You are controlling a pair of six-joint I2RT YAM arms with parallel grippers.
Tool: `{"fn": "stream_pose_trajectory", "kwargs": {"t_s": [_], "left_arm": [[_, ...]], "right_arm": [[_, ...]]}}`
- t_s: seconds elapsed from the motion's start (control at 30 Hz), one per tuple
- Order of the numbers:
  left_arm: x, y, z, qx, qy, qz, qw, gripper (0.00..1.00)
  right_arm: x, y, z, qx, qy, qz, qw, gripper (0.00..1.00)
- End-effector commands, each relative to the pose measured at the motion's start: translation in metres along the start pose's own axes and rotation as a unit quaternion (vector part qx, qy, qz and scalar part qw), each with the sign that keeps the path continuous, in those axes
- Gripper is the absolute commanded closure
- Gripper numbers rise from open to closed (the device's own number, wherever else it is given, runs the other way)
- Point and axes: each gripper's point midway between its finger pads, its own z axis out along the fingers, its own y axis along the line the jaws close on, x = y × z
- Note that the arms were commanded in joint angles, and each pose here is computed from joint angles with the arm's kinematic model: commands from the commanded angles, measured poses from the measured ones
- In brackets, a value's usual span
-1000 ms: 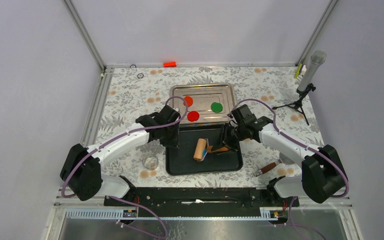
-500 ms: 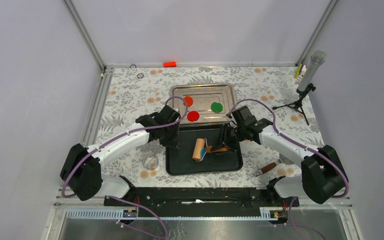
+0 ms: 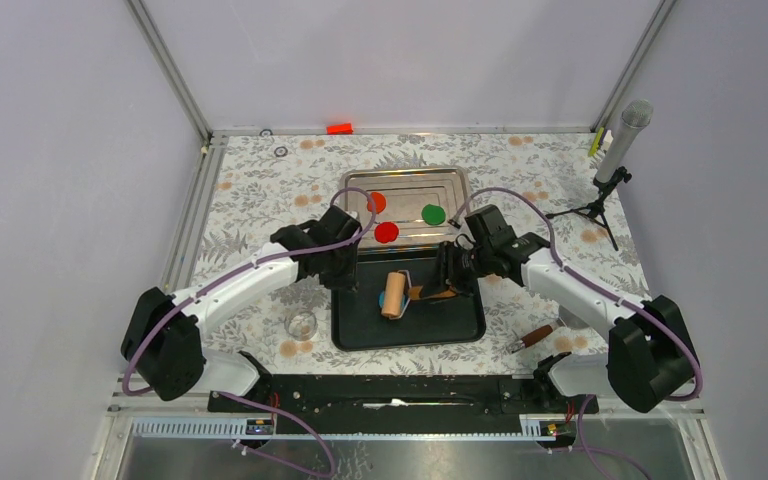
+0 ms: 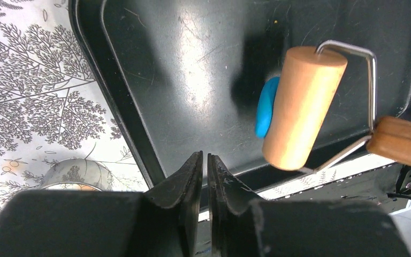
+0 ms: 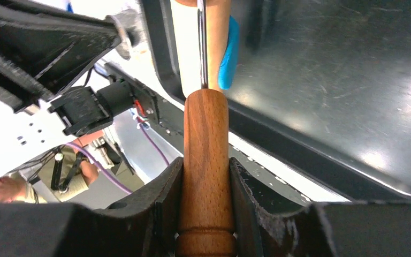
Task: Roll out the dumpling wrappers from the dough
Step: Flatten out the dough on the work surface.
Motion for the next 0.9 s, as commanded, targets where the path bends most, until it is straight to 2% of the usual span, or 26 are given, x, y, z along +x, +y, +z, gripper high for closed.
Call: {"fn": "stream_pose_trajectory", "kwargs": {"t_s": [0.0,0.1,0.3,0.53,0.7,0.87], "left_arm": [[-0.023,-0.004,-0.019,0.004,-0.049,-0.002,0.999,0.87],[-0.019,-0.014,-0.02,0.034,-0.042,-0.008,0.998,0.89],[-0.003,-0.034,-0.004,0.093,-0.004,-0.026,0.995,0.88],[0.016,-0.067,0.025,0.202,0.036,-0.073,0.976,0.88],[0.021,-0.06,0.034,0.188,0.031,-0.11,0.976,0.92],[0.032,-0.047,0.04,0.168,0.036,-0.116,0.978,0.92]], "right_arm": [[0.002,0.052,-0.021,-0.112,0.0,-0.086,0.99,1.0],[0.013,0.041,-0.013,-0.124,0.017,-0.09,0.988,1.0],[0.019,-0.003,0.015,-0.065,0.042,-0.065,0.995,1.0],[0.016,-0.015,0.021,-0.039,0.039,-0.063,0.997,1.0],[0.017,-0.018,0.02,-0.03,0.041,-0.063,0.997,1.0],[0.019,-0.02,0.019,-0.027,0.039,-0.065,0.997,1.0]]}}
